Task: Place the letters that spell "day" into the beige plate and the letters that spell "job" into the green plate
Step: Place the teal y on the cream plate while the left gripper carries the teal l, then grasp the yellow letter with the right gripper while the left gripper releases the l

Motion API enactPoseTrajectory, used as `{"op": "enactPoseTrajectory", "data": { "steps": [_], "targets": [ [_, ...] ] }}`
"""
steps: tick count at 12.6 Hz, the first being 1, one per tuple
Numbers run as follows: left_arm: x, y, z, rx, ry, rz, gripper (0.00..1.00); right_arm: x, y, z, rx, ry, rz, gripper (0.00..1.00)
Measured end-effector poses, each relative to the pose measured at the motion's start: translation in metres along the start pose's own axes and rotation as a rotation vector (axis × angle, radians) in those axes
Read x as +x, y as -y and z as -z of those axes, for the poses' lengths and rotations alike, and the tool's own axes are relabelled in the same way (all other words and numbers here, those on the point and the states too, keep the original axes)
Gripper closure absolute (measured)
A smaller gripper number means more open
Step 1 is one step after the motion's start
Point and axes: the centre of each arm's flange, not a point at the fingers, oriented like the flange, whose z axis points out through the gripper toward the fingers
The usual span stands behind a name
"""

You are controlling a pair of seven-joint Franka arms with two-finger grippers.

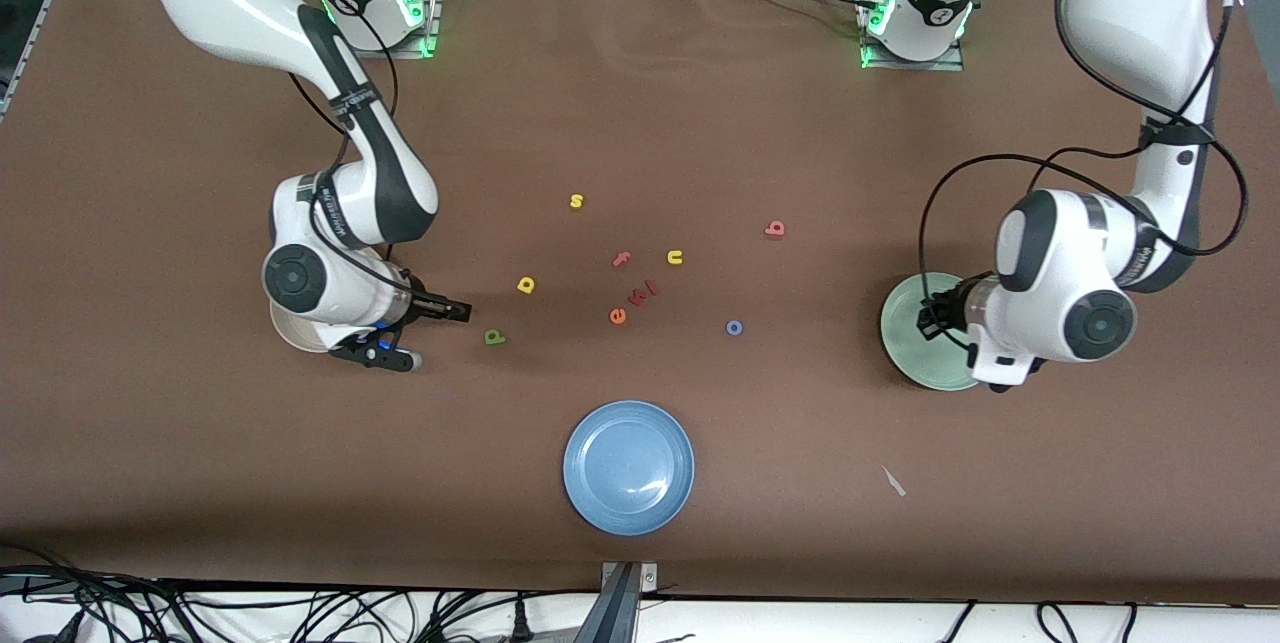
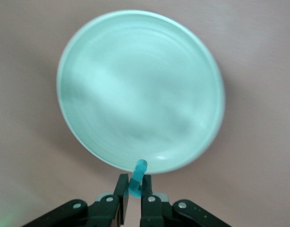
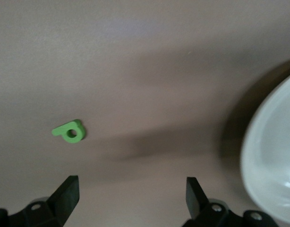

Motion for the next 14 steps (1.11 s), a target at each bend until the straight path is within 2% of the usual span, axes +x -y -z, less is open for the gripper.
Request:
{"op": "enactPoseTrajectory", "data": {
  "steps": [3, 5, 8, 13, 14],
  "targets": [
    [0.042, 0.036, -0.041, 0.008, 0.059, 0.022, 0.88, -0.019, 0.037, -0.011, 0.010, -0.029, -0.105, 0.00],
    [0.054, 0.040, -0.067, 0.014, 0.078, 0.027, 0.88, -0.034, 0.064, -0.021, 0.019, -0.050, -0.156, 0.00],
    [0.051, 0.031, -0.075, 0.012, 0.080, 0.013, 0.88, -0.052, 0.082, -0.042, 0.031, -0.073, -0.194, 0.00],
    [0.053, 0.026, -0.088, 0.013, 0.079, 0.010, 0.88, -0.077, 0.098, -0.065, 0.021, -0.078, -0.171, 0.01],
    [0.053, 0.026, -0.088, 0.013, 0.079, 0.010, 0.82, -0.078, 0.097, -0.067, 0.019, -0.077, -0.170, 0.06]
  ]
}}
